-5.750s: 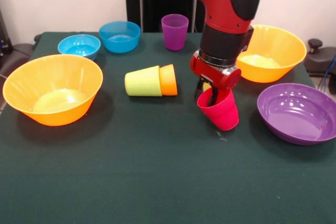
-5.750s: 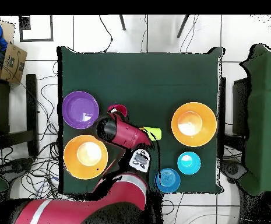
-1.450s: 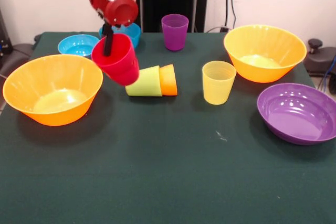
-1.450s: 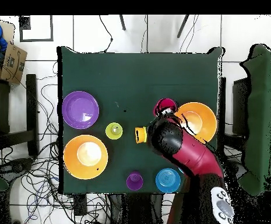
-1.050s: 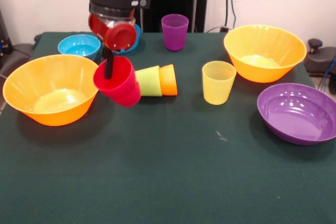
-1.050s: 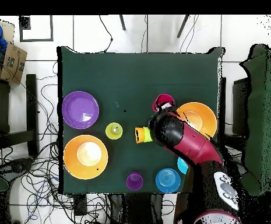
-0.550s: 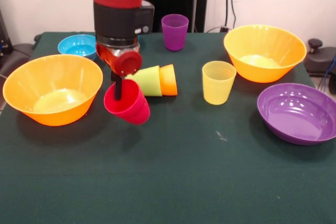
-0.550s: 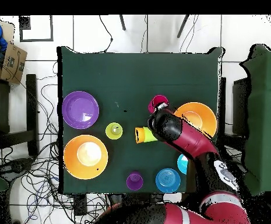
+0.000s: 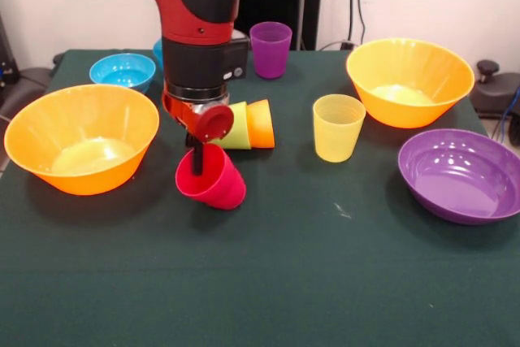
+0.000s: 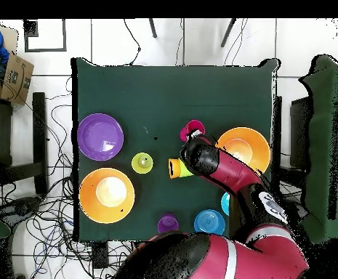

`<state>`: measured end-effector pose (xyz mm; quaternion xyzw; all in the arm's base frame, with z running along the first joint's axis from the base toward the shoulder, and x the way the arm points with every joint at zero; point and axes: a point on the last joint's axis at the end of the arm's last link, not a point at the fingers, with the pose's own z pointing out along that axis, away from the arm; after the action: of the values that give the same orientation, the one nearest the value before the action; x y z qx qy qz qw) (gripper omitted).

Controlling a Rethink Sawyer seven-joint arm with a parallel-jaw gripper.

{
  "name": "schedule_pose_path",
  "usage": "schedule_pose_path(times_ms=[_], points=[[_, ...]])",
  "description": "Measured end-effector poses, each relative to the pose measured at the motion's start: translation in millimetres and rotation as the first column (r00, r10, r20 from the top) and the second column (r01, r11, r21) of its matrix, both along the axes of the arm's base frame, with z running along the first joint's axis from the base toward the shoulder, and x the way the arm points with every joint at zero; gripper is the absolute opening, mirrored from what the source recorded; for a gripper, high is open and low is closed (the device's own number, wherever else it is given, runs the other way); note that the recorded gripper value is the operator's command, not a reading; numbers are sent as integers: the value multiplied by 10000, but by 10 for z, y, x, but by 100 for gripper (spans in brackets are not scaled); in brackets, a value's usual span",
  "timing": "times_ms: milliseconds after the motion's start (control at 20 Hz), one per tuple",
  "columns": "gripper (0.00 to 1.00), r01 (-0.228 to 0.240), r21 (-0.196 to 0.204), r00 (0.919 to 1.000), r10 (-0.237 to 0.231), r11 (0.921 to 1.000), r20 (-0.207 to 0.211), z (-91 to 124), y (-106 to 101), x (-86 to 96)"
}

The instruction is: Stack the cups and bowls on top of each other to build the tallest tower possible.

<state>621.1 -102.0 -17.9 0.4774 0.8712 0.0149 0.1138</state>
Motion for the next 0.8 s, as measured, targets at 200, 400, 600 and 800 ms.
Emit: schedule_pose_path(times_ms=[200,400,600,800], points=[[0,-230,-626,9994,246,9978,248,15,-26,86],[0,-672,-1582,9973,711,9851,194,39,-41,103],[0,-968,-2379,9947,1025,9665,115,103,-91,120],[0,-1033,-3114,9937,1119,9446,98,211,-221,148]])
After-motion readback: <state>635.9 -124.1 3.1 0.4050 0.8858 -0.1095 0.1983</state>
